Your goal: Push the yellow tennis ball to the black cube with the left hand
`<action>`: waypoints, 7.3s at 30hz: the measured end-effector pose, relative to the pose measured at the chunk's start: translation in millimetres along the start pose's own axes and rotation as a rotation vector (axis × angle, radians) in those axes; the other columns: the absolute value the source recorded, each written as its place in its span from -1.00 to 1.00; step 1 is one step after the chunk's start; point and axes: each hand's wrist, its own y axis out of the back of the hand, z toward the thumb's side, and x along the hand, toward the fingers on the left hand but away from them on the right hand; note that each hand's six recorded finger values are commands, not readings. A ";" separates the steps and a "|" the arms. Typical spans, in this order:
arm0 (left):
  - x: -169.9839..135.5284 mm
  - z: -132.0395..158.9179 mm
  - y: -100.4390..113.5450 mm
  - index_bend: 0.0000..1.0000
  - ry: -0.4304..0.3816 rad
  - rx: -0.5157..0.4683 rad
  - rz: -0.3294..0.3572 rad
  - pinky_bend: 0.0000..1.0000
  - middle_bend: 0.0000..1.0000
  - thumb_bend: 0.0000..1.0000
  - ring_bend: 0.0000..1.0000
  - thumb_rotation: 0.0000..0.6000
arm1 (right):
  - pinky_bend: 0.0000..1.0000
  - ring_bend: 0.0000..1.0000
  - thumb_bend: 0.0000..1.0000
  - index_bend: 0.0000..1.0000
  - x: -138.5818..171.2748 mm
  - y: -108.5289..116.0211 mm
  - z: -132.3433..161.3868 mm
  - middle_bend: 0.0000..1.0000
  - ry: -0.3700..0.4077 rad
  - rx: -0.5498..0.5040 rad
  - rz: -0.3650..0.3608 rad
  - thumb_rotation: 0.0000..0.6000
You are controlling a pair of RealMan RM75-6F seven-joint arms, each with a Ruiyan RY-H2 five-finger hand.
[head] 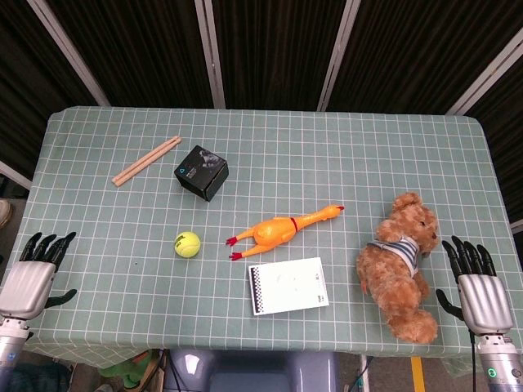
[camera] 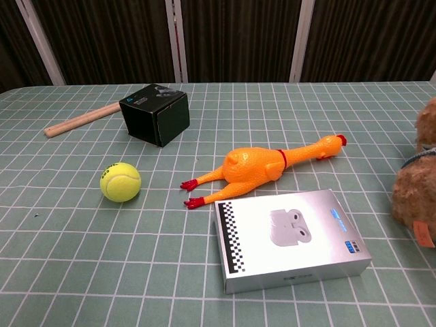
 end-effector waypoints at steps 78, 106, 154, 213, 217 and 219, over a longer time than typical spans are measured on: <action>97.8 190.1 -97.3 -0.06 -0.307 -0.086 -0.114 0.00 0.21 -0.45 -0.12 1.00 | -0.92 -1.00 -0.31 -1.00 22.3 29.9 -12.8 -1.00 0.038 -0.105 -0.084 1.00; 141.0 182.2 -87.9 -0.18 -0.276 -0.068 -0.047 -0.18 0.01 -0.45 -0.28 1.00 | -0.92 -1.00 -0.32 -1.00 17.6 28.2 -14.3 -1.00 0.033 -0.103 -0.066 1.00; 208.3 171.3 -82.1 -0.51 -0.117 0.092 0.011 -0.47 -0.49 -0.45 -0.66 1.00 | -0.92 -1.00 -0.31 -1.00 15.6 26.7 -16.1 -1.00 0.026 -0.097 -0.051 1.00; 89.1 118.7 -22.2 -1.00 -0.179 0.069 0.125 -1.00 -0.95 -0.83 -1.00 1.00 | -1.00 -1.00 -0.32 -1.00 20.8 27.3 -8.2 -1.00 0.057 -0.098 -0.064 1.00; 35.9 69.2 -11.2 -1.00 -0.095 0.015 0.131 -1.00 -0.96 -0.87 -1.00 1.00 | -1.00 -1.00 -0.31 -1.00 21.9 27.3 -4.8 -1.00 0.066 -0.089 -0.079 1.00; 16.1 55.1 -8.5 -1.00 -0.060 -0.025 0.131 -1.00 -0.96 -0.87 -1.00 1.00 | -1.00 -1.00 -0.31 -1.00 22.3 27.3 -2.3 -1.00 0.076 -0.089 -0.084 1.00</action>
